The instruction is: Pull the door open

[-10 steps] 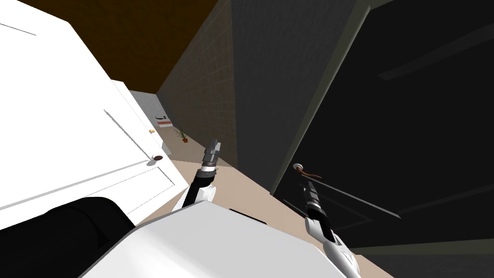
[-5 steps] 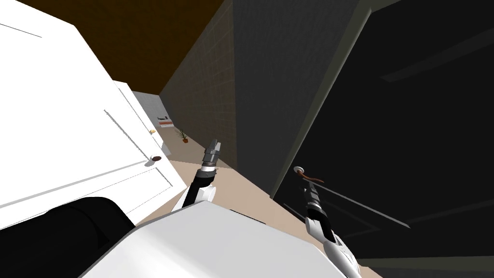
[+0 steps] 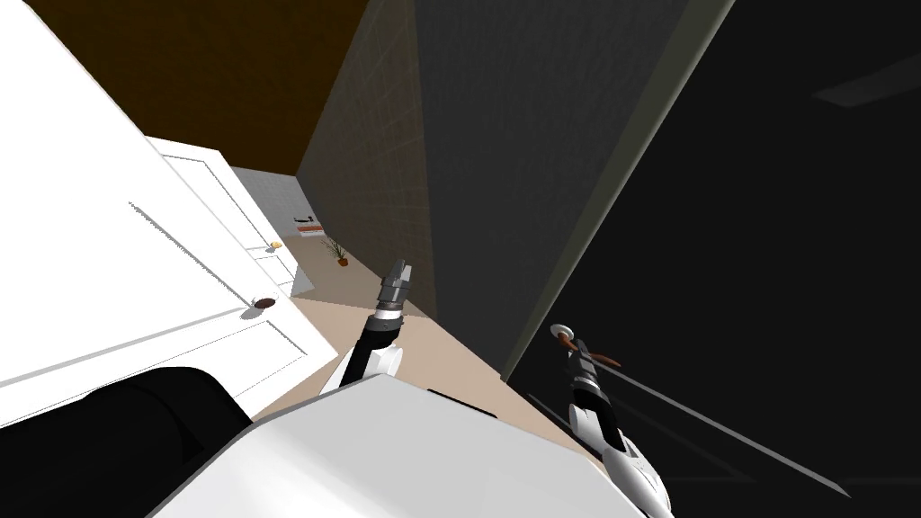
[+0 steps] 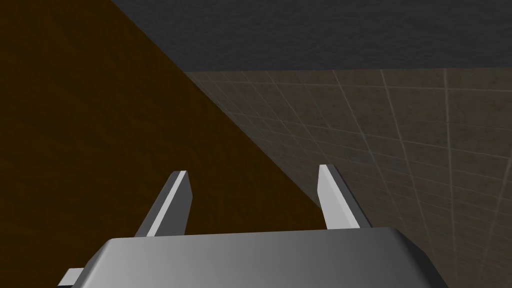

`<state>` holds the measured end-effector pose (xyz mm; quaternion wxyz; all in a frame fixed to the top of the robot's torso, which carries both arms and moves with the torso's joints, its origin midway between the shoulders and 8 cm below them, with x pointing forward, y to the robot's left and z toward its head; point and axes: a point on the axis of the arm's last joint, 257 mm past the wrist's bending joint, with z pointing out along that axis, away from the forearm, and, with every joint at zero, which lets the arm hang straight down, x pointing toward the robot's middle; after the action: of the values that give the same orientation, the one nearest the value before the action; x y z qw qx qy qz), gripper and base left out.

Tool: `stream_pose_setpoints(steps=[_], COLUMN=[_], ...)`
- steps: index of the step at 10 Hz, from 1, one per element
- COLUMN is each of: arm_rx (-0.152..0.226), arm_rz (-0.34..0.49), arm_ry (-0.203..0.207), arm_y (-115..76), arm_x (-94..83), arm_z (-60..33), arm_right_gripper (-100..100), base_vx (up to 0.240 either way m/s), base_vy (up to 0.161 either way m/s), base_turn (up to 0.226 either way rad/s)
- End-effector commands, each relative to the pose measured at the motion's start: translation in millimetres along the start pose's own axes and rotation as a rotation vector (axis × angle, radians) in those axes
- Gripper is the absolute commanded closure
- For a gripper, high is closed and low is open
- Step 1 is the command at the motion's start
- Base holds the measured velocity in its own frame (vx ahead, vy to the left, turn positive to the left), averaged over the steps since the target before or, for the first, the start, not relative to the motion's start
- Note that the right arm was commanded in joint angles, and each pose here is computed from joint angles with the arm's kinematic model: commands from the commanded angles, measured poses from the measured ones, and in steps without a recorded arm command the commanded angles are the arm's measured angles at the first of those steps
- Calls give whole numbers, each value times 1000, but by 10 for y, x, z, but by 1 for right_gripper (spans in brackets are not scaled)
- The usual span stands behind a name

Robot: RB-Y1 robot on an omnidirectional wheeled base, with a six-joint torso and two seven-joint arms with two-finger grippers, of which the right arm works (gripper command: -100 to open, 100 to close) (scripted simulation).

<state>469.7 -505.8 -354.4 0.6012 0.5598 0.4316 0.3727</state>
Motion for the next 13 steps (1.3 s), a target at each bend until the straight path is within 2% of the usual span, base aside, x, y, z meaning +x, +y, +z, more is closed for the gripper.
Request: stream_pose_setpoints(steps=[1,2,3,8,13], arm_rx=[1,1,1,1,-4], arm_rz=[0,0,0,0,0], arm_ry=[-4,-2,-2,-2,58], arm_y=[-5,0,0,0,3], arm_x=[-9,-7,-7,-7,128], arm_z=[0,1,1,1,-28], arm_right_gripper=[-100,-100,100,100,100], base_vx=[191,79,-8,-16,-190], base_vy=[-99,-42,4,7,-35], base_turn=[27,12,-6,-2,86])
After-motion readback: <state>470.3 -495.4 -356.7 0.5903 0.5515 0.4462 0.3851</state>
